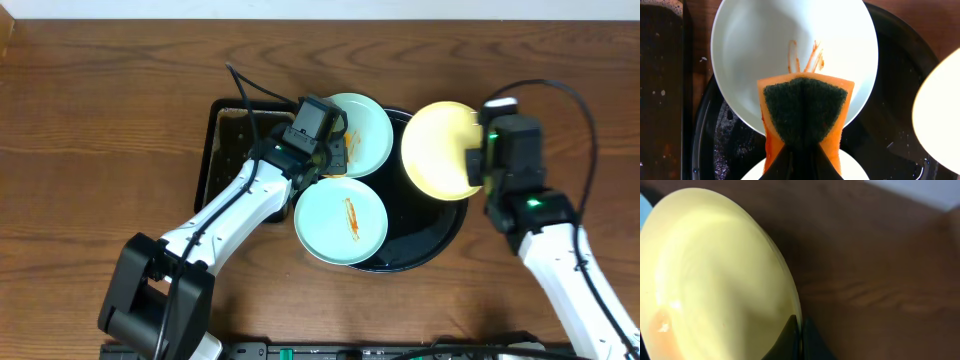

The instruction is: Clean dirty plates on tray and stack at the side

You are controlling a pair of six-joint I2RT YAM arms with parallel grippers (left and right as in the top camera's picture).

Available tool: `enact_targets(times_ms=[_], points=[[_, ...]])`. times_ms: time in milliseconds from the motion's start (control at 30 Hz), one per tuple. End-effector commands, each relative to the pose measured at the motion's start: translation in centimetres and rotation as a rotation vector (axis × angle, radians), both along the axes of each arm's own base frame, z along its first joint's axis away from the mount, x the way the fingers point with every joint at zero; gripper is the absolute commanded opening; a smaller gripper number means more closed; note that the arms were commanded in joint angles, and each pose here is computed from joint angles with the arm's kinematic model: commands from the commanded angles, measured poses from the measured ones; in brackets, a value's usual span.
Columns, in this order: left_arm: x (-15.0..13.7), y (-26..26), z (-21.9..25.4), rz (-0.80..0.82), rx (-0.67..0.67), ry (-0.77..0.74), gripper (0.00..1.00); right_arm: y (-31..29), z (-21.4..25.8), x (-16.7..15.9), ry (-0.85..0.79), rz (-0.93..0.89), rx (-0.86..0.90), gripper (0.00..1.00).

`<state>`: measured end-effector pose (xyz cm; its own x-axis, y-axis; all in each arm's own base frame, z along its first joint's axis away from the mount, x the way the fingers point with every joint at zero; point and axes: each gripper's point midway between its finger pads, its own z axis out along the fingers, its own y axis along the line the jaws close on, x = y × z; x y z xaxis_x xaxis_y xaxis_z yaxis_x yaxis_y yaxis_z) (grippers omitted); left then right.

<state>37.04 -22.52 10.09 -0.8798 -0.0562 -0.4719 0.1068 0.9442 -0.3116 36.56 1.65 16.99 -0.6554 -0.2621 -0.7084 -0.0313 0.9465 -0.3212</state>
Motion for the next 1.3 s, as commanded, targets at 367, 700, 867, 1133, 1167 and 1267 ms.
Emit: enact_targets(times_ms=[367, 700, 867, 1133, 1167, 1267], points=[[0.4, -0.2, 1.3, -0.007, -0.013, -0.031, 0.08, 3.9, 6.1, -0.8, -0.172, 0.032, -0.467, 0.01], [0.4, -0.2, 1.3, -0.008, -0.013, -0.031, 0.07, 4.4, 6.2, -0.9, -0.177, 0.043, -0.471, 0.01], [0.4, -0.2, 1.3, -0.007, -0.013, -0.031, 0.08, 4.4, 6.3, -0.9, -0.176, 0.05, -0.483, 0.01], [0.4, -0.2, 1.3, -0.008, -0.013, -0.031, 0.08, 4.4, 6.5, -0.8, -0.186, 0.044, -0.485, 0.01], [0.4, -0.2, 1.3, -0.007, -0.013, -0.031, 0.08, 4.4, 6.6, -0.8, -0.19, 0.038, -0.474, 0.01], [0.4, -0.2, 1.3, -0.007, -0.013, -0.031, 0.08, 3.5, 6.3, -0.7, -0.207, -0.033, -0.393, 0.01]])
